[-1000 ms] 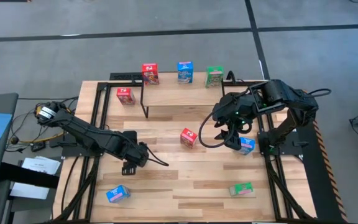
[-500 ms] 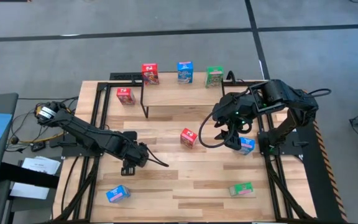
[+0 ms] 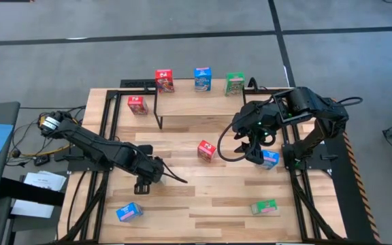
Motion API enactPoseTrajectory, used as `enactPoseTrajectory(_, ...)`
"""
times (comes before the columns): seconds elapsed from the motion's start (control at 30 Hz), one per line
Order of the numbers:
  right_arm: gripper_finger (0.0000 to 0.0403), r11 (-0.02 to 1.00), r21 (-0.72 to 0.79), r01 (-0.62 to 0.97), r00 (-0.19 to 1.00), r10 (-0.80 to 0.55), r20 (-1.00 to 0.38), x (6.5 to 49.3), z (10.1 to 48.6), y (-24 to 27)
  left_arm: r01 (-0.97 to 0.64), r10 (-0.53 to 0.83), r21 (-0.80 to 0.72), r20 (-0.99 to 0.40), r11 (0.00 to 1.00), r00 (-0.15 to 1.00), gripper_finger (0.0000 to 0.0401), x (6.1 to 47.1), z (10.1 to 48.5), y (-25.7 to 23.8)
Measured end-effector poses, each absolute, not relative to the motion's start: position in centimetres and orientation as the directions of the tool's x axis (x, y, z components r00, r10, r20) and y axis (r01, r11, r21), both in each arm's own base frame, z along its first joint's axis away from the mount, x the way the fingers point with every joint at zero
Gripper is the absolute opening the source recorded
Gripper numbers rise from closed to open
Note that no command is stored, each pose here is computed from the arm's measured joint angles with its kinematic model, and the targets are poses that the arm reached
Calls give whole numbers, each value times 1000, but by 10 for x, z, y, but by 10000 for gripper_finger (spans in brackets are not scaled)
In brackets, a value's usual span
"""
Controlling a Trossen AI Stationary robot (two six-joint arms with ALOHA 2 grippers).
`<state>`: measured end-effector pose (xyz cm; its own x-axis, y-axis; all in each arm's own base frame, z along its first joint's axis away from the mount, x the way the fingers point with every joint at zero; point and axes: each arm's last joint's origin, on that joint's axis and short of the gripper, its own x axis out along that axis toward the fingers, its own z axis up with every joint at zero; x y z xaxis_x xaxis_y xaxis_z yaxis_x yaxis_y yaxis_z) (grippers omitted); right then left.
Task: Stack cereal on shelf
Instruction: Put the top green cereal box on the shelf aligned with the other green cereal box
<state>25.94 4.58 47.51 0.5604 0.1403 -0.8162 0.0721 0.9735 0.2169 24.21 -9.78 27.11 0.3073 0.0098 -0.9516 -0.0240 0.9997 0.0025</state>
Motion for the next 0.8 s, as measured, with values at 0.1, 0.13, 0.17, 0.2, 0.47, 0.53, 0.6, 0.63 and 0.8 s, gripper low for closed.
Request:
enactPoseTrajectory(0.1, 256, 974, 216, 71, 560, 140, -816, 259, 475, 46, -17, 8, 3, -938, 1000, 347, 178, 246, 281, -99)
enactPoseTrajectory(0.13, 256, 974, 216, 71, 560, 140, -816, 259, 475, 46, -12, 8, 4, -933, 1000, 360, 178, 247, 284, -99)
enactPoseTrajectory(0.17, 256, 974, 216, 71, 560, 140, -816, 259, 475, 46, -8, 8, 5, -928, 1000, 372, 178, 248, 287, -99)
enactPoseTrajectory(0.2, 256, 974, 216, 71, 560, 140, -816, 259, 475, 46, -6, 13, 12, -923, 1000, 383, 178, 248, 290, -99)
enactPoseTrajectory(0.47, 256, 974, 216, 71, 559, 140, -817, 259, 475, 46, -2, 21, 23, -895, 1000, 445, 178, 257, 310, -88)
enactPoseTrajectory(0.53, 256, 974, 216, 71, 559, 140, -817, 259, 475, 46, -6, 25, 24, -890, 1000, 455, 178, 259, 313, -84)
enactPoseTrajectory(0.6, 256, 974, 216, 71, 560, 140, -817, 259, 475, 46, -5, 28, 29, -883, 1000, 469, 178, 262, 318, -80)
enactPoseTrajectory(0.63, 256, 974, 216, 70, 560, 140, -817, 259, 475, 46, -3, 29, 31, -879, 1000, 477, 178, 263, 321, -78)
enactPoseTrajectory(0.8, 256, 983, 186, 12, 587, 144, -797, 262, 477, 46, -8, 39, 41, -855, 999, 518, 178, 268, 335, -67)
